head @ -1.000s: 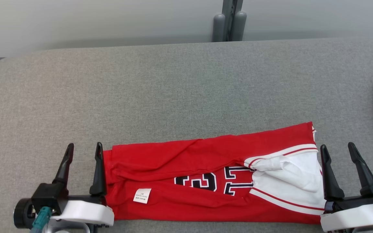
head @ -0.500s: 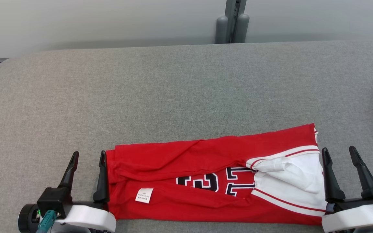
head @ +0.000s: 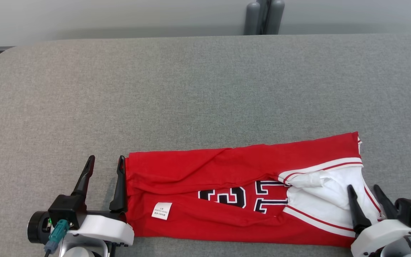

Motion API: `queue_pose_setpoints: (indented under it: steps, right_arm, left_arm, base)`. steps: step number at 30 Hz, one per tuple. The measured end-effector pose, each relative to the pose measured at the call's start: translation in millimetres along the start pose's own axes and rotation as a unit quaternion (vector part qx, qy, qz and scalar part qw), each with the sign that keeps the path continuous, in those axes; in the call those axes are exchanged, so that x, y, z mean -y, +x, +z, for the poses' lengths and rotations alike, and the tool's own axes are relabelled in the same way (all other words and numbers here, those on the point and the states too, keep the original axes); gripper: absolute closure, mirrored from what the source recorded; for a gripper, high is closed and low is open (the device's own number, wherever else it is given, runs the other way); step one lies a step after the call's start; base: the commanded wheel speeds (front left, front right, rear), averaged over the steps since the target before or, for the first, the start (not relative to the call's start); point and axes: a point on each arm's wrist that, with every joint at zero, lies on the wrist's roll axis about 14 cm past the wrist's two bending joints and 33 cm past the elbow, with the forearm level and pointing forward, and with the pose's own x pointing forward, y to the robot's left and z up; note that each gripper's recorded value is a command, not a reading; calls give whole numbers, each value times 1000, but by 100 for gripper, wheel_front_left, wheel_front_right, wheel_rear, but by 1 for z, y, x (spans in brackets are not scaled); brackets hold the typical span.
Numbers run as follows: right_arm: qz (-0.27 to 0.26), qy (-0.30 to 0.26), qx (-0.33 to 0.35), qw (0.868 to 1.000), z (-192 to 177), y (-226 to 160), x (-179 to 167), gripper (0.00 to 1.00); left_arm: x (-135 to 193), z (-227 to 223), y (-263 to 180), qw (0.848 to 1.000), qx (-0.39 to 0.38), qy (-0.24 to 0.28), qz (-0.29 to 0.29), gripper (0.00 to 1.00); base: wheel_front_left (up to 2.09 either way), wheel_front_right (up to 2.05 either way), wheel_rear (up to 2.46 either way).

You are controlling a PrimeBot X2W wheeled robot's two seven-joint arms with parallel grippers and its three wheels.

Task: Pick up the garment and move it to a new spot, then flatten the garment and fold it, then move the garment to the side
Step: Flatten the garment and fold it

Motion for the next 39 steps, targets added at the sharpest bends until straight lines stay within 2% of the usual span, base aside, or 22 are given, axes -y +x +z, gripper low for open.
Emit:
queue_pose_setpoints:
  steps: [7, 8, 9, 10, 18, 25, 29, 35, 39]
  right_arm:
    - [20, 6, -55, 998, -24, 10, -10, 0]
    - [21, 6, -60, 998, -25, 10, -10, 16]
    - [24, 10, -64, 998, -27, 11, -11, 53]
    - [26, 11, -68, 997, -28, 11, -12, 100]
    - [24, 25, -62, 997, -24, 10, -7, 100]
    - [-28, 21, -46, 998, -17, -3, 38, 100]
    - [-45, 15, -31, 998, -10, -9, 53, 100]
    - [-40, -9, 23, 999, 26, -9, 53, 100]
    - [-7, -28, 67, 997, 59, -9, 28, 100]
  left_arm:
    - [0, -3, 3, 1000, -4, -2, 2, 0]
    - [0, -2, 3, 1000, -3, -2, 2, 0]
    - [0, -2, 3, 1000, -3, -3, 1, 0]
    - [0, -2, 2, 1000, -2, -4, 1, 0]
    - [3, 0, 3, 1000, 1, -6, -2, 0]
    - [6, 2, 2, 1000, 5, -8, -6, 0]
    - [9, 2, 2, 1000, 5, -10, -9, 0]
    - [13, 4, 1, 1000, 8, -9, -16, 0]
    - [14, 5, -1, 1000, 8, -9, -17, 0]
  base:
    - [0, 0, 0]
    - [0, 0, 0]
    - [0, 0, 0]
    - [0, 0, 0]
    - [0, 0, 0]
    - [0, 0, 0]
    - [0, 0, 0]
    - [0, 0, 0]
    - [0, 0, 0]
